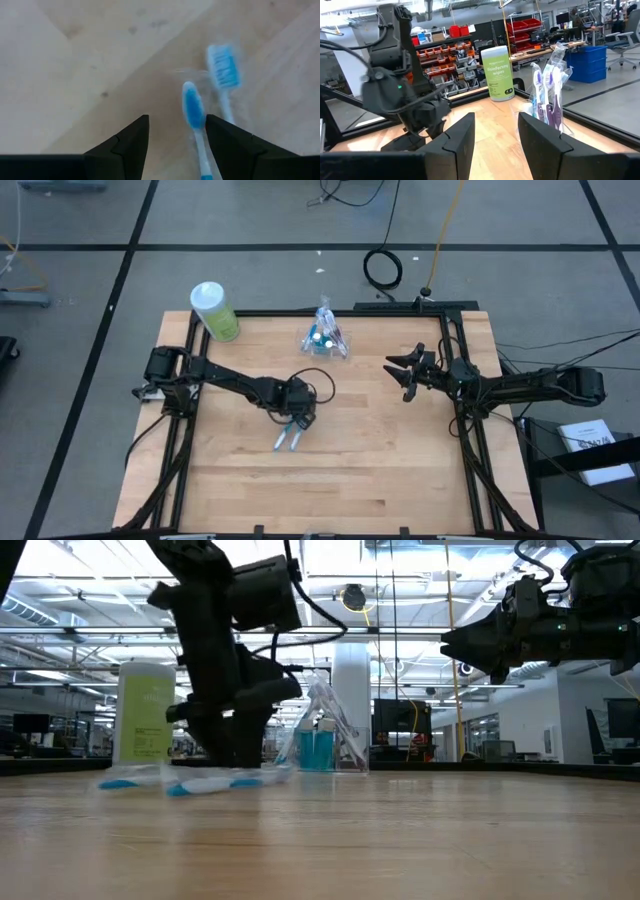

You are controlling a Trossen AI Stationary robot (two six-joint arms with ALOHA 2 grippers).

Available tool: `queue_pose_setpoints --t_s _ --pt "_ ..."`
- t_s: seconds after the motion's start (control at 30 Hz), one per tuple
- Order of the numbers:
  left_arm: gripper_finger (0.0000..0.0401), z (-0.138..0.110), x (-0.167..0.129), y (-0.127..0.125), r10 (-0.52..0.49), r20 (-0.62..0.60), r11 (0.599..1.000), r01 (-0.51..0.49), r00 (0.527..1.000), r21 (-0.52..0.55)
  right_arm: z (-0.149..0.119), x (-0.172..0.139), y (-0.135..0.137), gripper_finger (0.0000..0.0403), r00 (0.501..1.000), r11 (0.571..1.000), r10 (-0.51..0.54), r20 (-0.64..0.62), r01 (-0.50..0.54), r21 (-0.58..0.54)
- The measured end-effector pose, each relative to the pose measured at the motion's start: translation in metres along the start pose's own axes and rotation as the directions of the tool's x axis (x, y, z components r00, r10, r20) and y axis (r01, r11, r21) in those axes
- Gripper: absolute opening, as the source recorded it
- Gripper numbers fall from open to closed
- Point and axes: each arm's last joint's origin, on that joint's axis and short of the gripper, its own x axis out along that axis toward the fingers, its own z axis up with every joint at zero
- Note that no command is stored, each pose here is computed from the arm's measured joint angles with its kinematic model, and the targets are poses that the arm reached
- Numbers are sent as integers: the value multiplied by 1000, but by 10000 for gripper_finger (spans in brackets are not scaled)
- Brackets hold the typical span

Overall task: Pick & Place toothbrushing station
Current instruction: Put the blue toothbrush into the transparent organizer

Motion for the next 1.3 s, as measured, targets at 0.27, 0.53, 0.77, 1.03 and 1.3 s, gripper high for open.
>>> queue_pose_setpoints --t_s 0.27,0.53,0.77,1.03,1.3 --pt "202 13 4 4 -142 -86 988 147 986 52 0 0 0 141 1000 1000 0 0 0 10" --pt "202 13 0 1 -168 -110 979 178 980 95 0 0 0 141 1000 1000 0 0 0 9" --pt "202 10 -19 -6 -186 -77 973 195 979 127 0 0 0 141 1000 1000 0 -3 0 8" --pt "202 -10 -25 -10 -69 -56 991 75 996 109 0 0 0 141 1000 1000 -1 -4 1 7" --pt "202 -26 -24 -22 -48 -20 995 50 999 86 0 0 0 141 1000 1000 0 0 -1 8"
